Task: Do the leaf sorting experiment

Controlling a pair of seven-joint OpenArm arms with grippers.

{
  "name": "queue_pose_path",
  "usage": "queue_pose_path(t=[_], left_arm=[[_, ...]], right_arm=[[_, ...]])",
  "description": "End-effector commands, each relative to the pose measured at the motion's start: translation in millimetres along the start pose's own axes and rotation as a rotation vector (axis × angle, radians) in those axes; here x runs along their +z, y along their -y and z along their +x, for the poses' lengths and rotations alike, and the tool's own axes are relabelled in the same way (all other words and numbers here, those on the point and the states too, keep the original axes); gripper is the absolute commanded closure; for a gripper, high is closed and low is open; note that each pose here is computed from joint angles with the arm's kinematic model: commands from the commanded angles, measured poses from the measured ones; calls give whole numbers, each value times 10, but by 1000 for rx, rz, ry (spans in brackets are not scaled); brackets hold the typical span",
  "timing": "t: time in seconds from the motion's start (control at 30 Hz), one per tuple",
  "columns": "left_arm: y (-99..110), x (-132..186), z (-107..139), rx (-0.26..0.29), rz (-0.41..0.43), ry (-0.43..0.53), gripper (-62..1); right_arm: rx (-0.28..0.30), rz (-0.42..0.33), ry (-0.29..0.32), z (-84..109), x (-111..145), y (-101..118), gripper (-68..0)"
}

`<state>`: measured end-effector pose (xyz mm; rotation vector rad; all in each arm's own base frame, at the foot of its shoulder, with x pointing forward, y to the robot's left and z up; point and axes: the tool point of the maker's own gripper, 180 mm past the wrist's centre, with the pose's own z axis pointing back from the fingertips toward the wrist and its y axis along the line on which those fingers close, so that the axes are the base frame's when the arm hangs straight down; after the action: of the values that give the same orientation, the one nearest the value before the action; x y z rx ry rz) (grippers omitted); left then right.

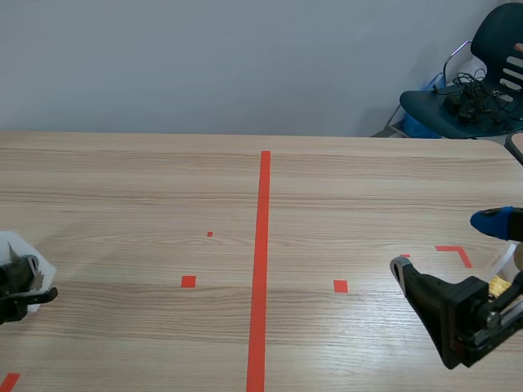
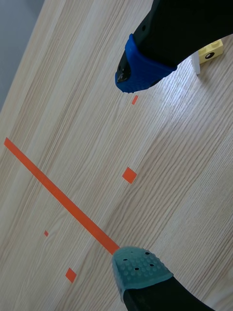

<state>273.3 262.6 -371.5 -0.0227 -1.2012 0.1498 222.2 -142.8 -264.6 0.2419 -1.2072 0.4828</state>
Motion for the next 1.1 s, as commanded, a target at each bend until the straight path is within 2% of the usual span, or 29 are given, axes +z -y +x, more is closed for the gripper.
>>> queue_pose_path(t=[0.0,0.1,0.17,0.37,0.5,0.6,0.7,0.83,0.9,0.97,1.07], left_arm=[[-40,-45,140,3,14,56,-66],[-89,-62,117,6,27,60,-66],[-90,-60,110,6,27,58,-89],[-118,-59,125,-7,28,56,-284],[-201,-50,326,-22,41,93,-376],[-218,-5,522,-40,34,101,-392],[-120,92,807,-49,-14,137,-392],[177,299,1256,-95,-134,220,-400],[401,425,1441,-130,-222,261,-486],[685,563,1540,-170,-343,277,-618],[1163,816,1548,-215,-571,264,-623]], right_arm=[[17,-8,32,114,-11,45,-679],[17,-8,32,114,-11,45,-679],[17,-8,32,114,-11,45,-679],[17,-8,32,114,-11,45,-679],[17,-8,32,113,-11,45,-679],[17,-8,32,113,-11,45,-679],[17,-8,33,118,-13,48,-679],[18,-8,34,119,-13,49,-679],[18,-8,34,119,-13,49,-679],[18,-8,34,119,-13,49,-679],[18,-8,34,119,-13,49,-679]])
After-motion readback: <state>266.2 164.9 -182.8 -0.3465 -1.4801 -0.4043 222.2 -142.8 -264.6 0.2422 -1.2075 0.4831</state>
